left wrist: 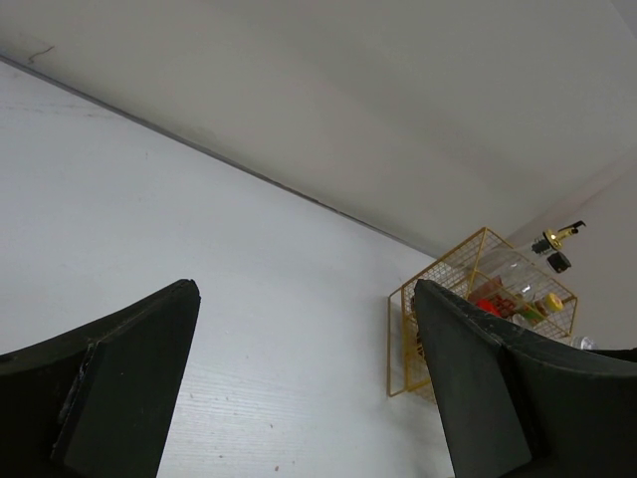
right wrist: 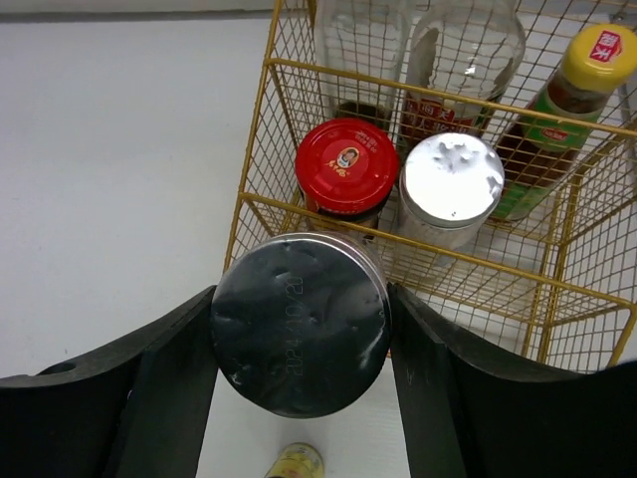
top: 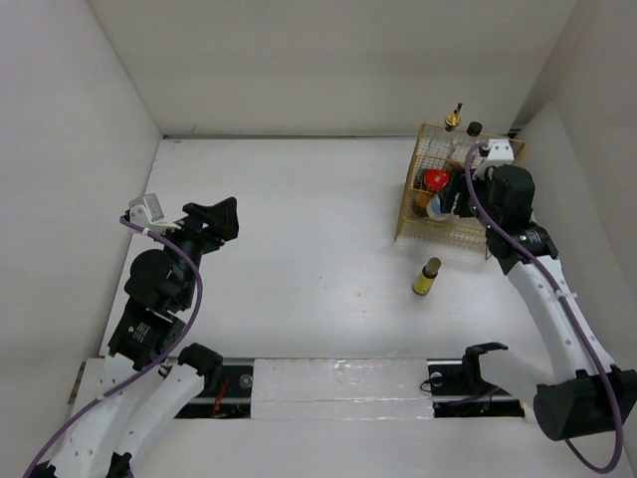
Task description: Organize the condiment bottles
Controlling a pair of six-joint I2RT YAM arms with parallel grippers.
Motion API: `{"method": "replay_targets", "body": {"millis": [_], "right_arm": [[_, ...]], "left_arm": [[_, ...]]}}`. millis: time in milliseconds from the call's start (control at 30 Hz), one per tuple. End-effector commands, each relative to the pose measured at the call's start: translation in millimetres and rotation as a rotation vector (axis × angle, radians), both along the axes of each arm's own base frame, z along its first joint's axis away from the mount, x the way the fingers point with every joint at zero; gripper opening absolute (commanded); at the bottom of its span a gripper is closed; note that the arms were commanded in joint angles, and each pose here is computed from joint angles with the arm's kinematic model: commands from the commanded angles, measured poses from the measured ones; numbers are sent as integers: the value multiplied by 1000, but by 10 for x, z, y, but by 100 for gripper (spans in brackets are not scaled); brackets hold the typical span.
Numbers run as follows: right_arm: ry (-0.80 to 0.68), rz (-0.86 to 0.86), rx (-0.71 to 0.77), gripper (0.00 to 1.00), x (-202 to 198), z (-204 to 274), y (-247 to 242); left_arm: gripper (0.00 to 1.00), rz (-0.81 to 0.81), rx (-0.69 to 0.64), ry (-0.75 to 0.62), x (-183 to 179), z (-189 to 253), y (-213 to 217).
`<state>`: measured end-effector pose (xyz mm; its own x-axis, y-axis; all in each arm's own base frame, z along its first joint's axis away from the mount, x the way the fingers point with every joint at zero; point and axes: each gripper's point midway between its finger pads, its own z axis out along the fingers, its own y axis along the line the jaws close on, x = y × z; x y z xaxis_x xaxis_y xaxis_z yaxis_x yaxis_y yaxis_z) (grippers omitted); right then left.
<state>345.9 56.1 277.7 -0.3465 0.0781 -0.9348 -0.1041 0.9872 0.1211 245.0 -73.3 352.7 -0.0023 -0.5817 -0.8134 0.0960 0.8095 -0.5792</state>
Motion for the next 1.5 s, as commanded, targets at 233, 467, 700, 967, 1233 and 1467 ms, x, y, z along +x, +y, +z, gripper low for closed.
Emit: {"method": "replay_targets", "body": {"millis": [233,467,700,967,1233,1467], "right_arm": [[1,100,48,45,260,-258,204],[128,97,38,58,296,-763,209],[175,105,33,66,349,-929,251],[134,52,-2,93,267,-661,196],[-18,-71,-14,98,-351,24,-15],[261,3,35,94,-1049,-698,173]], "left_arm": [[85,-11,-8,-46,-2,150,-17],[85,-11,-8,-46,-2,150,-17],[85,-11,-8,-46,-2,150,-17],[85,-20,-7,-47,-6,151,-33],[85,-20,-11,-55,-27,172,-22],[85,-32,-5,-45,-4,144,-57]]}}
